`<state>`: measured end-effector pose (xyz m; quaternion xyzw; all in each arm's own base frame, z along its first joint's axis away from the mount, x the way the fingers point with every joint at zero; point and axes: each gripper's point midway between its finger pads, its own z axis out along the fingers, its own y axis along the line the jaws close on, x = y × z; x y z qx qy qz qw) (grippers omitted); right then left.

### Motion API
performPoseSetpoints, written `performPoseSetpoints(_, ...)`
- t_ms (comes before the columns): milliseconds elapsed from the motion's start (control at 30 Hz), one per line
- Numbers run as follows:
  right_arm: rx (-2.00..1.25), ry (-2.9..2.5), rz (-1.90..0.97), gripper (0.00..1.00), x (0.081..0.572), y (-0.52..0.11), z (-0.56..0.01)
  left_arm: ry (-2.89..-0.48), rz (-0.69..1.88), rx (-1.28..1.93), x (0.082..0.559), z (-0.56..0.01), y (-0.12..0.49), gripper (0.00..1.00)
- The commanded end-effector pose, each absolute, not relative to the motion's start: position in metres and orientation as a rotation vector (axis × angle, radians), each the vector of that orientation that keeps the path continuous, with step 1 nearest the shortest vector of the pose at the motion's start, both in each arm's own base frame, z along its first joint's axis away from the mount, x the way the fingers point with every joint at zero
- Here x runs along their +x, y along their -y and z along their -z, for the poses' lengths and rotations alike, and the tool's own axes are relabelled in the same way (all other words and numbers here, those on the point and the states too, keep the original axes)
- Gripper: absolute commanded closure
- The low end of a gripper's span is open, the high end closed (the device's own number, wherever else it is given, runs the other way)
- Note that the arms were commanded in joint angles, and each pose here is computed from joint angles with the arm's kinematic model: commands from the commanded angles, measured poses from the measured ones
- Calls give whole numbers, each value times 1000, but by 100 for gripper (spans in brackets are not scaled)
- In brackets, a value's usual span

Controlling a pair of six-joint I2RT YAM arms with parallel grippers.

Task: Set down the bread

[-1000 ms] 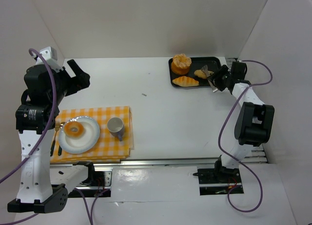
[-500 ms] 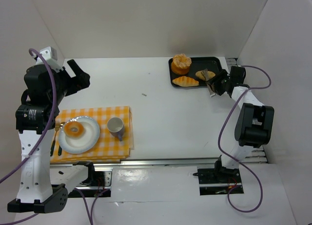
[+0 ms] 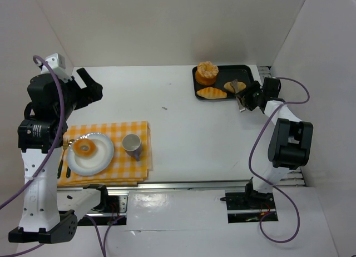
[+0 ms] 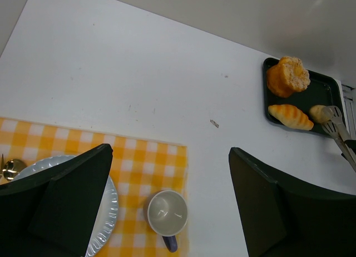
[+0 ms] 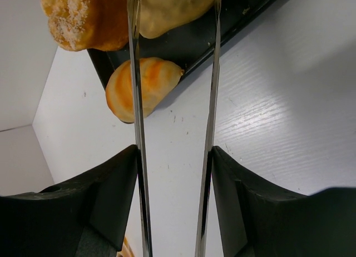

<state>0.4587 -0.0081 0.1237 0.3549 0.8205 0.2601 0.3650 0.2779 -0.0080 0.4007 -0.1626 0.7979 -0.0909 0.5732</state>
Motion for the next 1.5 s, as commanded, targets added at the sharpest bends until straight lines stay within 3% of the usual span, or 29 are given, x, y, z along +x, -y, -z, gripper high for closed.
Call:
performPoseSetpoints(0, 870, -2036, -677, 39, 461, 11, -151, -1822, 227, -373, 281, -411, 8, 1)
performPoseSetpoints(633, 826, -2024, -728, 39, 492, 11, -143, -1822, 227, -373, 281, -411, 8, 1)
performPoseSetpoints(800, 815, -2009, -729, 55, 496, 11, -149, -1820, 218, -379, 281, -411, 7, 1)
performPoseSetpoints(833, 810, -1989, -717, 64, 497, 14, -155, -1820, 218, -379, 281, -411, 7, 1)
performPoseSetpoints(967, 792, -1935, -692, 82, 491, 17, -177, -1820, 218, -379, 281, -411, 7, 1)
performPoseSetpoints(1233, 635, -1812, -724, 90, 474, -2, -247, -1802, 221, -376, 276, -416, 7, 1)
performPoseSetpoints(1467, 156, -1838, -918, 91, 442, -158, -310, -1801, 245, -387, 276, -416, 9, 1)
